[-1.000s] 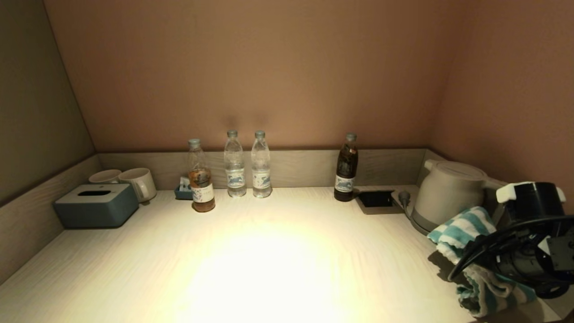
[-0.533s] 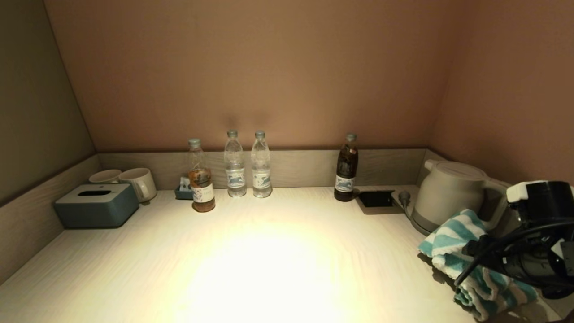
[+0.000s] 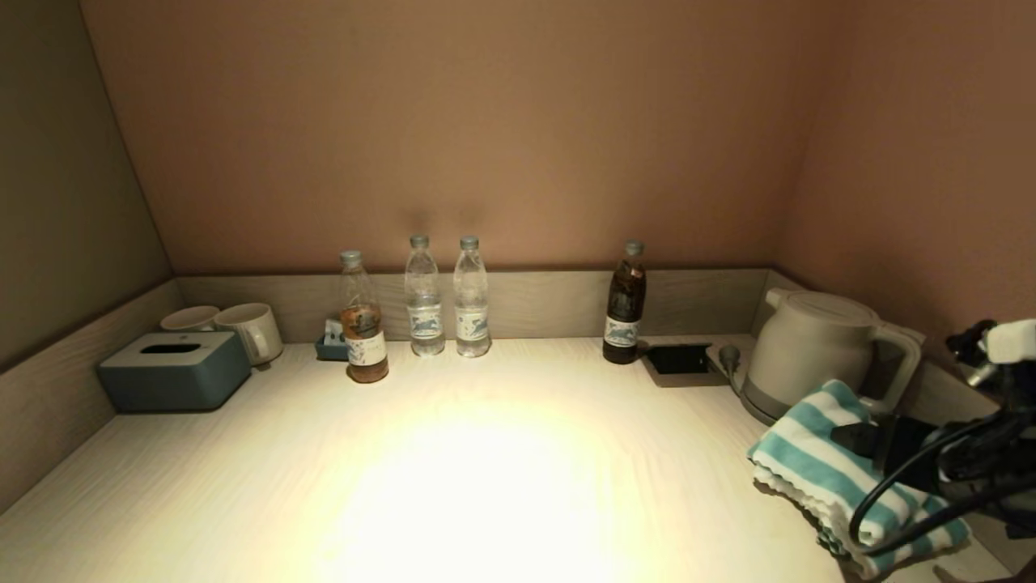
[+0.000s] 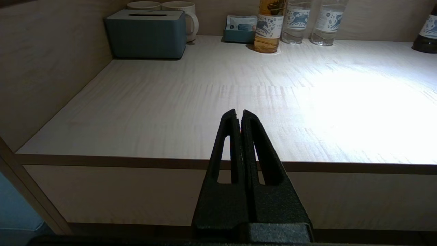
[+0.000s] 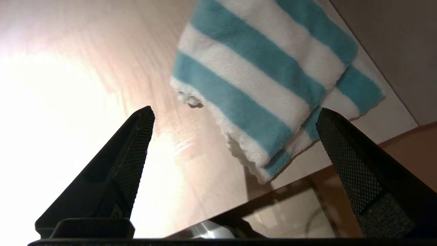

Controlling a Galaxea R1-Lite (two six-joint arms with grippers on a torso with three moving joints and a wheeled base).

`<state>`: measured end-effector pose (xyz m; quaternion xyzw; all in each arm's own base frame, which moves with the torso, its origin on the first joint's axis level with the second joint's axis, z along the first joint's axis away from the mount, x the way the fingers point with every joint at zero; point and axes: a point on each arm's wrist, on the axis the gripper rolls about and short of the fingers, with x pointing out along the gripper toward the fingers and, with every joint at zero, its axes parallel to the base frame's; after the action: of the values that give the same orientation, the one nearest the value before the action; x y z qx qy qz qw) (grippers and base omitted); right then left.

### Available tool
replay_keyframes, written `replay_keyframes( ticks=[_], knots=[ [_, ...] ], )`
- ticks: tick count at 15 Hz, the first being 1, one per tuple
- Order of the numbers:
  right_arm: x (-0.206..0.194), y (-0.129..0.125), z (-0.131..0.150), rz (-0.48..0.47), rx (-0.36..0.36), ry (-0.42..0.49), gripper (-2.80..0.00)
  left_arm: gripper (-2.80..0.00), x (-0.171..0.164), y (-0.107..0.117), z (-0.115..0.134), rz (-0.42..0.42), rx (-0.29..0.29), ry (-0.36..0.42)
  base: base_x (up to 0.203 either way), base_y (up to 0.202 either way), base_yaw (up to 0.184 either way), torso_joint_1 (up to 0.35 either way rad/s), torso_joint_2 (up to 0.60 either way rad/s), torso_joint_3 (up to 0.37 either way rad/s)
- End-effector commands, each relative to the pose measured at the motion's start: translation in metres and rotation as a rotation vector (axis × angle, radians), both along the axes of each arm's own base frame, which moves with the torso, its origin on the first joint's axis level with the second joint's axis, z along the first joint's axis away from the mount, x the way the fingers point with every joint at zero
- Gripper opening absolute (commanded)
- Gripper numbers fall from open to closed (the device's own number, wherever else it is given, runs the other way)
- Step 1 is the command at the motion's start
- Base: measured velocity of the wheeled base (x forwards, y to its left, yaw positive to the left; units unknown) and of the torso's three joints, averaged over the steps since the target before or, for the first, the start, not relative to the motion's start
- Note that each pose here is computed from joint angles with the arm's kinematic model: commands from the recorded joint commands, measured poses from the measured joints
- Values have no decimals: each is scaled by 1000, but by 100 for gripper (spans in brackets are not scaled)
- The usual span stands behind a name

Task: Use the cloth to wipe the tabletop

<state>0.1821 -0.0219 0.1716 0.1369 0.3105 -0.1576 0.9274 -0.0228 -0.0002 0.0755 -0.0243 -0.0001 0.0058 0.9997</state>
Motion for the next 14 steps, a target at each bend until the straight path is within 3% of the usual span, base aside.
replay_keyframes(
  ticks=[1, 3, 4, 14],
  knots=[
    [-28, 7, 18, 140, -23, -115, 0, -280, 0, 0, 0, 1, -1, 2, 0, 0, 0, 0, 0, 0],
    [-27, 7, 22, 151, -29, -129, 0, -280, 0, 0, 0, 1, -1, 2, 0, 0, 0, 0, 0, 0],
    [-26, 7, 22, 151, -29, -129, -280, -280, 0, 0, 0, 1, -1, 2, 0, 0, 0, 0, 0, 0],
    [42, -7, 1, 85, 39, 15, -280, -280, 0, 0, 0, 1, -1, 2, 0, 0, 0, 0, 0, 0]
  ],
)
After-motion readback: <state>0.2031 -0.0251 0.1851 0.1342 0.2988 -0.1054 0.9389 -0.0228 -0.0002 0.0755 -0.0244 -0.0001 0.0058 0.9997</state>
